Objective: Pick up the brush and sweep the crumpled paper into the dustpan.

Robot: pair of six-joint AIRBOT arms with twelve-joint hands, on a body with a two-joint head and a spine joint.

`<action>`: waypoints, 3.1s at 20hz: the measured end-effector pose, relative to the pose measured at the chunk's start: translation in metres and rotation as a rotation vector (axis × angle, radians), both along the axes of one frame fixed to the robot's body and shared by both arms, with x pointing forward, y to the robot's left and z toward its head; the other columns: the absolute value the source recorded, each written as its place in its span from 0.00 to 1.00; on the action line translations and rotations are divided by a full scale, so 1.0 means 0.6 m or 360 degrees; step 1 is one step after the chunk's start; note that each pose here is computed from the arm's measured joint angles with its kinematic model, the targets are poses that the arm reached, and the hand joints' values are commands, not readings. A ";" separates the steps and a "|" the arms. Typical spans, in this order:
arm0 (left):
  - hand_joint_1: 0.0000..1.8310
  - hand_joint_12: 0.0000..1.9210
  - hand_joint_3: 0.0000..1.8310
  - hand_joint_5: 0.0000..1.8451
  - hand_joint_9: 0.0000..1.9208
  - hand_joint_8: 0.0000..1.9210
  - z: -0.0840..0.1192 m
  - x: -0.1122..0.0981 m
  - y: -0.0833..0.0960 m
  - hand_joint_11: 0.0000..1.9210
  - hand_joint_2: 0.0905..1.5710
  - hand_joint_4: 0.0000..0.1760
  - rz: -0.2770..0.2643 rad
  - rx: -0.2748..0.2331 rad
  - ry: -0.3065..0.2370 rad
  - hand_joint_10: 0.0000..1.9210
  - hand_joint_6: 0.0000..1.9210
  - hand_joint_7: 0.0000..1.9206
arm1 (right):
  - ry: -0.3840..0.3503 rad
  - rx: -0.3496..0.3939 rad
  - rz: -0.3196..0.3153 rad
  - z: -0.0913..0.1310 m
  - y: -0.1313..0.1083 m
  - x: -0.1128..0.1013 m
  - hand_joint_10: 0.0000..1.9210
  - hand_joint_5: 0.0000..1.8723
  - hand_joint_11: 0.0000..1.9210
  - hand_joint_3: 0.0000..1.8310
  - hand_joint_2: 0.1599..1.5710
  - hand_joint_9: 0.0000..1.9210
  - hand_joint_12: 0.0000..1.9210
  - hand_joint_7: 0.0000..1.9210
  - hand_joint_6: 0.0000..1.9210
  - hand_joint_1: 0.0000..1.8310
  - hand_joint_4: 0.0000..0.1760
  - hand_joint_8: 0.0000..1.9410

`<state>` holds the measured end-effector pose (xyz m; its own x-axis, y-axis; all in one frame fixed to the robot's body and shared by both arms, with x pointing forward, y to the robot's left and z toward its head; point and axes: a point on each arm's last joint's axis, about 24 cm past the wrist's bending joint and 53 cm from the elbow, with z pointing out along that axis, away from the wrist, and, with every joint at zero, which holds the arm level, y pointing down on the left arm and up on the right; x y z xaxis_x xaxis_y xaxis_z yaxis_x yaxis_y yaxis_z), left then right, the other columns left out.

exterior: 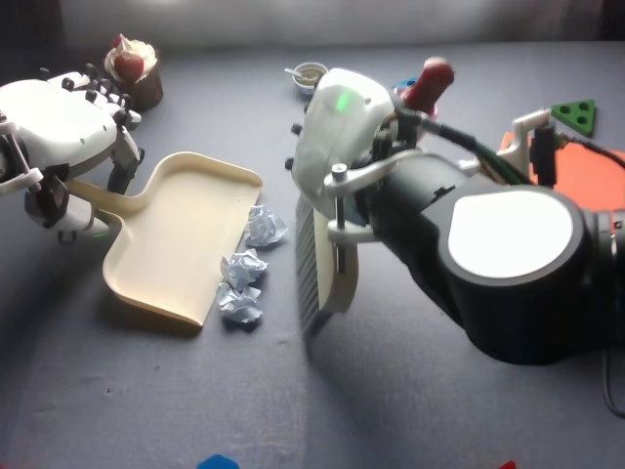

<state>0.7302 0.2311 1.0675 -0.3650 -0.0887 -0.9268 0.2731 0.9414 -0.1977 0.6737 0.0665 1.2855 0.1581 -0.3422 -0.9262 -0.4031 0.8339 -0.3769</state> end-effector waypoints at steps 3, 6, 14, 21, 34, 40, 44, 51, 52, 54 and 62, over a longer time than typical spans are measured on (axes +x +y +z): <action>0.55 0.25 0.00 0.51 0.11 0.00 0.000 0.000 -0.001 0.00 0.70 0.99 -0.0003 0.0001 -0.0001 0.00 0.54 0.16 | -0.0019 0.0008 0.0026 0.004 0.019 0.004 1.00 0.51 0.70 0.00 0.71 0.64 1.00 0.50 1.00 0.84 0.55 1.00; 0.56 0.29 0.00 0.52 0.12 0.00 0.000 0.001 -0.007 0.00 0.69 0.77 -0.0011 -0.0003 -0.0003 0.00 0.52 0.17 | -0.0008 0.0028 0.0054 -0.008 0.040 0.006 1.00 0.50 0.70 0.00 0.70 0.64 1.00 0.50 1.00 0.84 0.57 1.00; 0.55 0.31 0.00 0.52 0.11 0.00 -0.002 0.000 -0.017 0.00 0.70 0.93 -0.0029 -0.0004 -0.0001 0.00 0.52 0.17 | -0.0158 0.0185 0.0173 0.024 0.106 0.009 1.00 0.53 0.71 0.00 0.71 0.64 1.00 0.51 1.00 0.83 0.67 1.00; 0.55 0.26 0.00 0.51 0.11 0.00 -0.002 0.000 -0.017 0.00 0.71 0.83 -0.0033 0.0000 -0.0003 0.00 0.55 0.17 | -0.0253 0.0377 0.0210 0.051 0.100 -0.001 1.00 0.51 0.70 0.00 0.71 0.64 1.00 0.49 1.00 0.82 0.63 1.00; 0.56 0.27 0.00 0.52 0.13 0.00 0.000 0.001 -0.017 0.00 0.70 0.72 -0.0032 0.0000 -0.0005 0.00 0.53 0.17 | -0.0248 0.0433 0.0074 0.051 -0.026 -0.008 1.00 0.52 0.72 0.00 0.70 0.64 1.00 0.50 1.00 0.84 0.66 1.00; 0.55 0.26 0.00 0.51 0.12 0.00 0.001 0.000 -0.017 0.00 0.70 0.96 -0.0035 0.0003 -0.0005 0.00 0.55 0.18 | -0.0216 0.0567 0.0193 0.047 -0.081 -0.067 1.00 0.51 0.70 0.00 0.70 0.64 1.00 0.48 1.00 0.82 0.67 1.00; 0.54 0.20 0.00 0.50 0.10 0.00 0.004 -0.001 -0.013 0.00 0.71 0.96 -0.0032 0.0006 -0.0007 0.00 0.56 0.15 | -0.0221 0.0521 0.0200 0.035 -0.097 -0.083 1.00 0.51 0.70 0.00 0.71 0.64 1.00 0.50 1.00 0.83 0.69 1.00; 0.56 0.23 0.00 0.53 0.11 0.00 0.006 0.000 -0.011 0.00 0.69 0.86 -0.0029 0.0006 -0.0011 0.00 0.50 0.17 | -0.0251 0.0423 0.0141 0.028 -0.110 -0.072 1.00 0.52 0.71 0.00 0.70 0.65 1.00 0.50 1.00 0.83 0.64 1.00; 0.56 0.23 0.00 0.53 0.11 0.00 0.007 0.000 -0.011 0.00 0.69 0.86 -0.0029 0.0006 -0.0011 0.00 0.50 0.17 | -0.0251 0.0410 0.0140 0.025 -0.110 -0.072 1.00 0.52 0.71 0.00 0.70 0.65 1.00 0.50 1.00 0.83 0.64 1.00; 0.54 0.24 0.00 0.50 0.11 0.01 0.011 0.001 -0.013 0.00 0.71 0.99 -0.0035 0.0006 -0.0021 0.00 0.56 0.17 | -0.0247 0.0405 0.0140 0.023 -0.110 -0.072 1.00 0.51 0.71 0.00 0.71 0.63 1.00 0.48 1.00 0.84 0.66 1.00; 0.42 0.27 0.00 0.19 0.08 0.00 0.017 0.003 -0.012 0.00 0.59 0.97 -0.0034 0.0009 -0.0031 0.00 0.00 0.09 | -0.0240 0.0402 0.0115 0.020 -0.116 -0.066 1.00 0.52 0.71 0.00 0.70 0.65 1.00 0.51 1.00 0.82 0.79 1.00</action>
